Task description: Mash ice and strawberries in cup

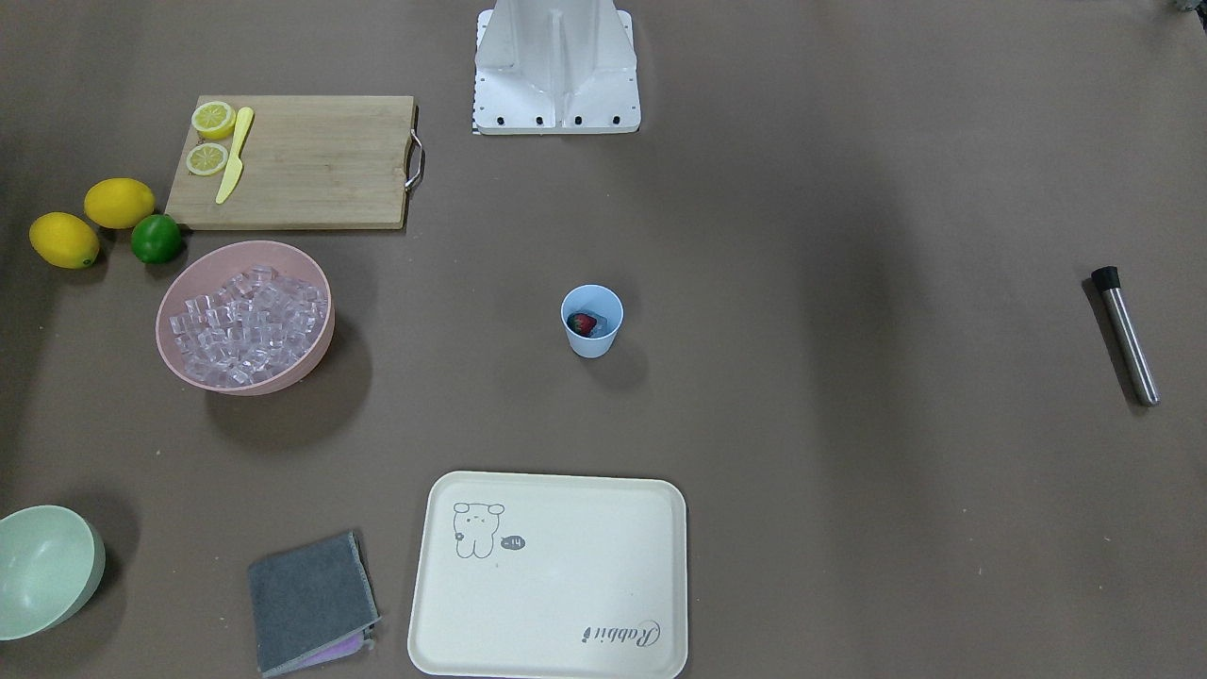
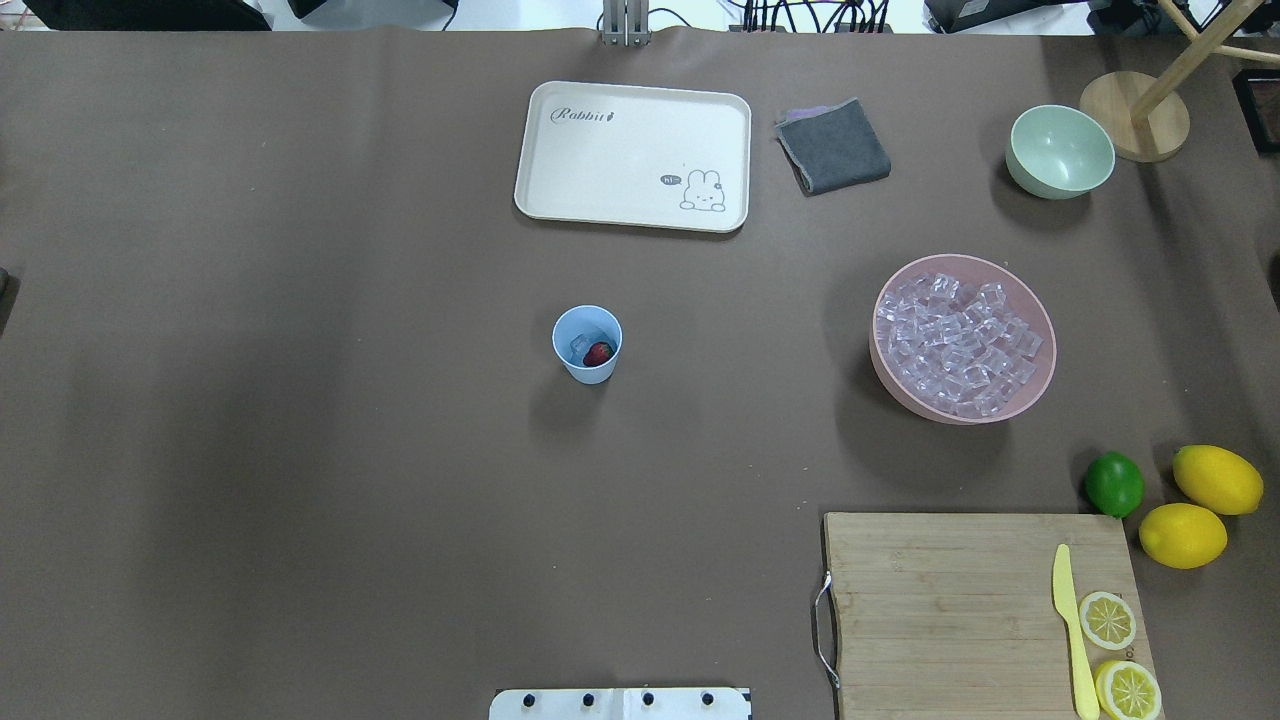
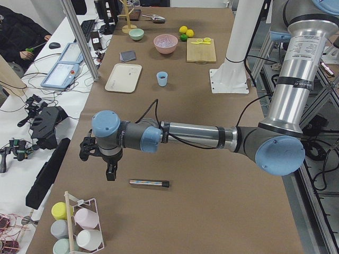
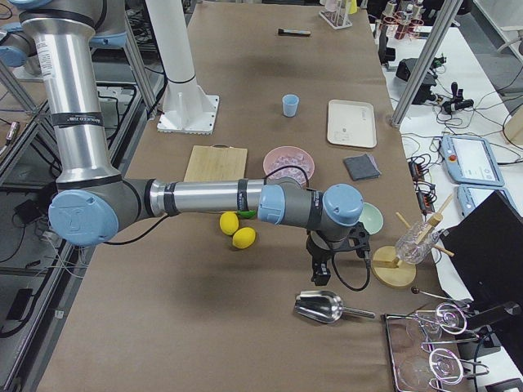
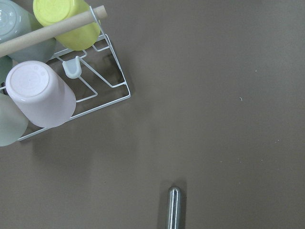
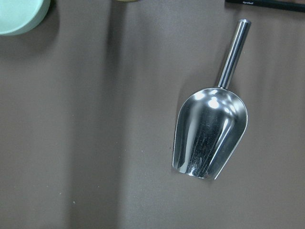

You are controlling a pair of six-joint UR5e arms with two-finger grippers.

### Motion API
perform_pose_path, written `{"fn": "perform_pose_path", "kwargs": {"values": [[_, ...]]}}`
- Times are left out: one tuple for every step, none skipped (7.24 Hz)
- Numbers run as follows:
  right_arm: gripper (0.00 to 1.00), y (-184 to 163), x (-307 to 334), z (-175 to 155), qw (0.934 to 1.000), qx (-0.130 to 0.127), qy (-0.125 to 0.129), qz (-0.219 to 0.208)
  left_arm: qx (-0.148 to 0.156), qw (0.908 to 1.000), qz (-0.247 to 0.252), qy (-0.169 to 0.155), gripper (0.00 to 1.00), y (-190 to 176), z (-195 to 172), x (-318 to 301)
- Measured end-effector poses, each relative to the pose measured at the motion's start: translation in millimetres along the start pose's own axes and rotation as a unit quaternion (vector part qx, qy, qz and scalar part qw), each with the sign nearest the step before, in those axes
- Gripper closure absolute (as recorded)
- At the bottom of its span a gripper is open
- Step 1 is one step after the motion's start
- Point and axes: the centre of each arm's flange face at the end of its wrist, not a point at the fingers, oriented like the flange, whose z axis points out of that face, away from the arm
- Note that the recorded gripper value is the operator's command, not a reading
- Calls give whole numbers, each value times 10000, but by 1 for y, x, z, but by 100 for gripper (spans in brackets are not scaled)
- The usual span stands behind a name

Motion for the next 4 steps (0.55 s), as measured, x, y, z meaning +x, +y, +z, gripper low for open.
{"fn": "perform_pose_path", "kwargs": {"values": [[1,0,0,0,10000,-16,1,16,2,10000,5,1,1,0,0,0],[1,0,1,0,10000,-23,6,23,3,10000,9,1,1,0,0,0],[1,0,1,0,10000,-26,10,25,2,10000,12,1,1,1,0,0],[1,-1,0,0,10000,-23,12,21,3,10000,15,2,1,1,0,0]]}}
